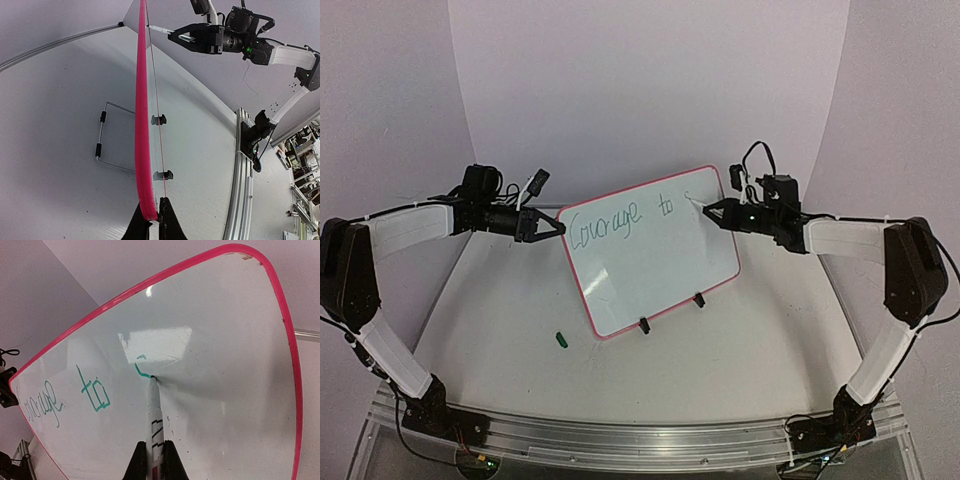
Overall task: Write a sentence on the whiteboard
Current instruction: Write on the whiteboard with the whiteboard.
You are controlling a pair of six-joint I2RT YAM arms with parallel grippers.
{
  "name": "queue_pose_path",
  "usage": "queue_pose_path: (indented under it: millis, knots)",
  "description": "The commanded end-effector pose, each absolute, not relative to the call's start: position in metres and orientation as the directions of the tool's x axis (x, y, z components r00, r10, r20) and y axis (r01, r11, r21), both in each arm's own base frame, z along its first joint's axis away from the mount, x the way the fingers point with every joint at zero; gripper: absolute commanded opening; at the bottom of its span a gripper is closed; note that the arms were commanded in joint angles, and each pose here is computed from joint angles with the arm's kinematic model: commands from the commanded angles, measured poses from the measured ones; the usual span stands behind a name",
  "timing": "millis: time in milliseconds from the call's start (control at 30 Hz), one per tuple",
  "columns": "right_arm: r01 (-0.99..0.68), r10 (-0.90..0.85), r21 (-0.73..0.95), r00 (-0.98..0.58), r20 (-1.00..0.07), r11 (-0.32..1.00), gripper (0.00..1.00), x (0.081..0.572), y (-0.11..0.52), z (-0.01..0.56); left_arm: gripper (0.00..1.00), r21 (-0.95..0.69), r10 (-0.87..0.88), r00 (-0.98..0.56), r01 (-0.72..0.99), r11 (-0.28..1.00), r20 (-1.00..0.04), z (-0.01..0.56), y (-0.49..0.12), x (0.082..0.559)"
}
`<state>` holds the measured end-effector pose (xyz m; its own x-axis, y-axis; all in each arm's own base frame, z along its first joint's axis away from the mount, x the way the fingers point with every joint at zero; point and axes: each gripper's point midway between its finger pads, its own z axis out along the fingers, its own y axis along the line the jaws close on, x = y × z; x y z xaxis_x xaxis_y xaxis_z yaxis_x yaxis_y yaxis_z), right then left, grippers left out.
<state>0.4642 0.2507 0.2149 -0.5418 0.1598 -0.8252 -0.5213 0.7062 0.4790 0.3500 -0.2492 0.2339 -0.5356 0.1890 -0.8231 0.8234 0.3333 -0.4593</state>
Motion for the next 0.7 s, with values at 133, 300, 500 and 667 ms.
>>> queue_pose_path:
  millis: [133,300,500,667]
  knots:
    - [-0.518,0.163,0.467,-0.527,-0.834,0.717,0.00,0.454,0.245,0.224,0.00,-0.372,0.252,-0.460,0.868,0.328,-0.852,0.233,-0.257,0.343]
    - [-0.547,0.151,0.471,-0.529,-0.835,0.692,0.00,0.449,0.249,0.227,0.00,-0.372,0.251,-0.459,0.869,0.327,-0.852,0.234,-0.257,0.342]
    - [-0.610,0.110,0.464,-0.525,-0.844,0.643,0.00,0.438,0.265,0.236,0.00,-0.371,0.252,-0.459,0.869,0.329,-0.852,0.233,-0.257,0.343]
    - [-0.637,0.104,0.455,-0.508,-0.855,0.622,0.00,0.431,0.269,0.248,0.00,-0.371,0.252,-0.460,0.868,0.329,-0.852,0.233,-0.257,0.342]
